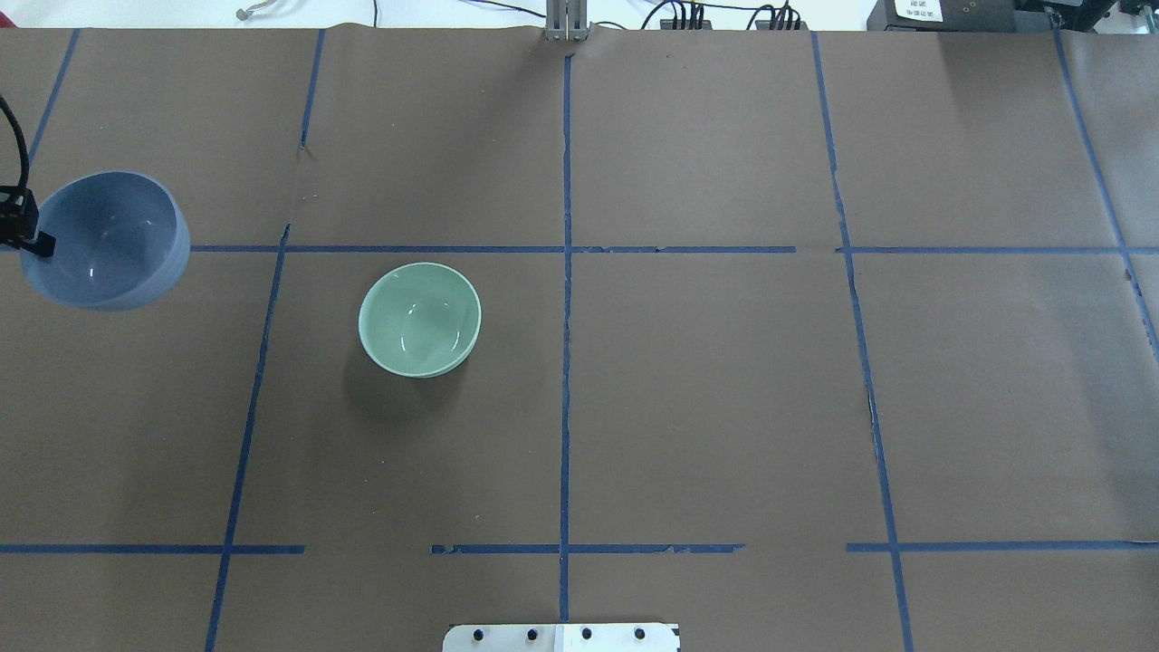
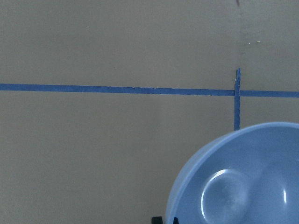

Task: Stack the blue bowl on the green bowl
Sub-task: 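Lift the blue bowl with the left gripper toward the green bowl, then lower the blue bowl into the green bowl with the left gripper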

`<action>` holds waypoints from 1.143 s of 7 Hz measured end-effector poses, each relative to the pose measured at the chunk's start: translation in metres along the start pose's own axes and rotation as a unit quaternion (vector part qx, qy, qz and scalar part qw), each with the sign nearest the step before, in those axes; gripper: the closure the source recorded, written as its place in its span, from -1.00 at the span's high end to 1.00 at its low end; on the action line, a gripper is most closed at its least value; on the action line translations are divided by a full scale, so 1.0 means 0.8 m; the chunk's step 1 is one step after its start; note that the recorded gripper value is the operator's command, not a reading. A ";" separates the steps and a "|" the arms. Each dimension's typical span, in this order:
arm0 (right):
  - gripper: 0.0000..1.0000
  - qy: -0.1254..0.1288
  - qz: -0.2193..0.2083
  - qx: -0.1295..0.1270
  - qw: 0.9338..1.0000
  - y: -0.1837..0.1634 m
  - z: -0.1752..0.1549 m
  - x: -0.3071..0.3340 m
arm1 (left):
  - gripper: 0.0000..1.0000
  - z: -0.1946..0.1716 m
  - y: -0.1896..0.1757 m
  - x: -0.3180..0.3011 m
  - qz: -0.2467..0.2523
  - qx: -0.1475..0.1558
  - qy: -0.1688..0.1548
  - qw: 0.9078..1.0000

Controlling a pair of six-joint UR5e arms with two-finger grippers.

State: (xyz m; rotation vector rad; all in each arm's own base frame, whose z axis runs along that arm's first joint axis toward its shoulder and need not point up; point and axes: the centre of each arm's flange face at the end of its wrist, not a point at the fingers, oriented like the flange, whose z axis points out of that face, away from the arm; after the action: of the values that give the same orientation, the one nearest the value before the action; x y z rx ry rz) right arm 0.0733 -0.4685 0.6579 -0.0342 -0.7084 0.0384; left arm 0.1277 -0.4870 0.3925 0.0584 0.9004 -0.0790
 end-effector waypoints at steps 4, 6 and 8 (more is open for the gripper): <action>1.00 0.000 0.000 0.000 1.000 0.000 0.000 -0.001 | -1.00 0.024 0.028 0.227 -0.097 -0.026 0.011 0.995; 1.00 0.000 -0.001 0.000 1.000 0.000 0.000 -0.001 | -1.00 0.091 0.048 0.284 -0.110 -0.035 0.017 0.993; 1.00 0.000 0.000 0.000 1.000 0.000 0.000 0.000 | -1.00 0.130 0.042 0.294 -0.109 -0.035 0.027 0.993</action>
State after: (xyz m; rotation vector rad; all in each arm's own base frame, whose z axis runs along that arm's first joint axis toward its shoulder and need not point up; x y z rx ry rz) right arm 0.0731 -0.4685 0.6579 -0.0343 -0.7084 0.0380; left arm 0.3579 -0.4727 0.2729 -0.1034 0.9610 -0.2511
